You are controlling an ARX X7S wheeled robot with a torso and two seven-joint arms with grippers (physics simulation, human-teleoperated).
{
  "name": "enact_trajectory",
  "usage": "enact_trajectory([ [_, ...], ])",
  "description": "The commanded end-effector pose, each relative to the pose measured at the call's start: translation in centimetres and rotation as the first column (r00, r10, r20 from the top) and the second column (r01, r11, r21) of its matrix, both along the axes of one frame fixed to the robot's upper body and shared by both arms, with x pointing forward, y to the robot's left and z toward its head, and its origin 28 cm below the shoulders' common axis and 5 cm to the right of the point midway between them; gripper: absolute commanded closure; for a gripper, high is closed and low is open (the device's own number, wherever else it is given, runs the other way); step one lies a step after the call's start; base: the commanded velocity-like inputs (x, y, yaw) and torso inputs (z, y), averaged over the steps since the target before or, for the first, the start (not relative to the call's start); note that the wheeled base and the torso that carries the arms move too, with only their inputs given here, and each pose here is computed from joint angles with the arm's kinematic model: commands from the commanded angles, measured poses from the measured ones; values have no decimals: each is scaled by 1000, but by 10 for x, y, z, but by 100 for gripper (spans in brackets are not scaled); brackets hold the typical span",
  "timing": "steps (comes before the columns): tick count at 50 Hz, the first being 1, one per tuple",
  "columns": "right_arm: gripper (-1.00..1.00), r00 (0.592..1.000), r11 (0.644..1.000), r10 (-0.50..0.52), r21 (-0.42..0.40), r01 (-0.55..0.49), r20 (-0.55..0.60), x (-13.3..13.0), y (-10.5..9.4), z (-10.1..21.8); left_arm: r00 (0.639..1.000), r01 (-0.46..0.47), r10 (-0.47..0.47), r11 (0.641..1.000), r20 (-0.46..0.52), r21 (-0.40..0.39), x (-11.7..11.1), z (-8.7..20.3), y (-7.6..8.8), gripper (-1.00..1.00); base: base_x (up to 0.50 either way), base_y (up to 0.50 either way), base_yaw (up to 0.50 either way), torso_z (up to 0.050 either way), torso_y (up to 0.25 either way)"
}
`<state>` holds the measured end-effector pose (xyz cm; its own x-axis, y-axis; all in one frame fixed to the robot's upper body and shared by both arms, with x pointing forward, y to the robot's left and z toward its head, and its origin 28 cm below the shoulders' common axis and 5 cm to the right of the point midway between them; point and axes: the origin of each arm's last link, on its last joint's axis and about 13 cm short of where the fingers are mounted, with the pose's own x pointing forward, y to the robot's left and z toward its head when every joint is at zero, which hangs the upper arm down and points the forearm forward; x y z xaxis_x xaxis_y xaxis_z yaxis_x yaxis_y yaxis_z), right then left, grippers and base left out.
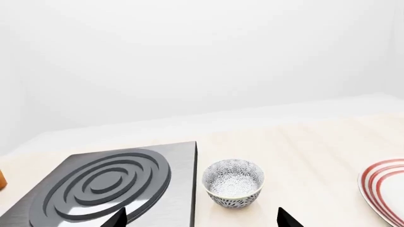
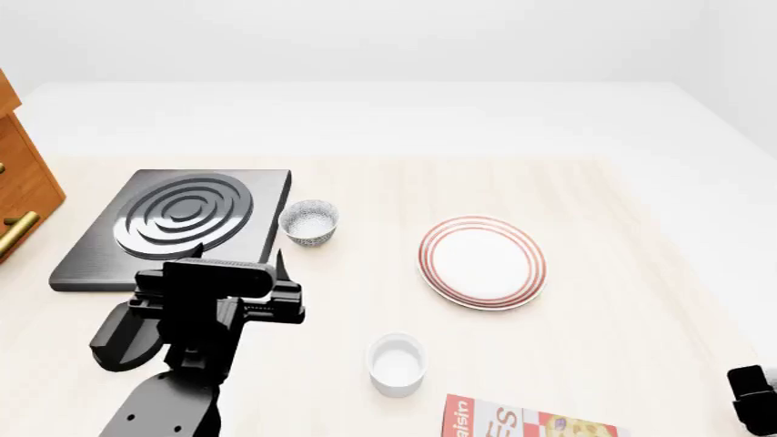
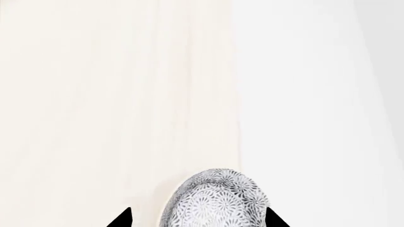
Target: Pick the akita bowl next to the cookies box and place it on the plate.
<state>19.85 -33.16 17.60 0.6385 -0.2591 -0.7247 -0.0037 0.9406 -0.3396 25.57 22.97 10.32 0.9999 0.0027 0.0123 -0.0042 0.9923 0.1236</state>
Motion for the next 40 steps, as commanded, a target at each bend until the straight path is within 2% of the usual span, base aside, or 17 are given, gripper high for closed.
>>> enact_trajectory([
  [1,-100,1000,1000,-6,29,7,-25,0,-3,-9,1000,1,-1,1000,2,1,0,1,0,-100,0,0,0,0,0],
  [17,-100,998,997,5,78,1,-69,4,-1,-39,1000,2,-2,1000,3,3,1,1,-1,-100,0,0,0,0,0],
  [40,-100,989,995,-67,68,76,-132,5,-12,-66,1000,-10,10,1000,8,3,-2,3,1,-100,0,0,0,0,0],
])
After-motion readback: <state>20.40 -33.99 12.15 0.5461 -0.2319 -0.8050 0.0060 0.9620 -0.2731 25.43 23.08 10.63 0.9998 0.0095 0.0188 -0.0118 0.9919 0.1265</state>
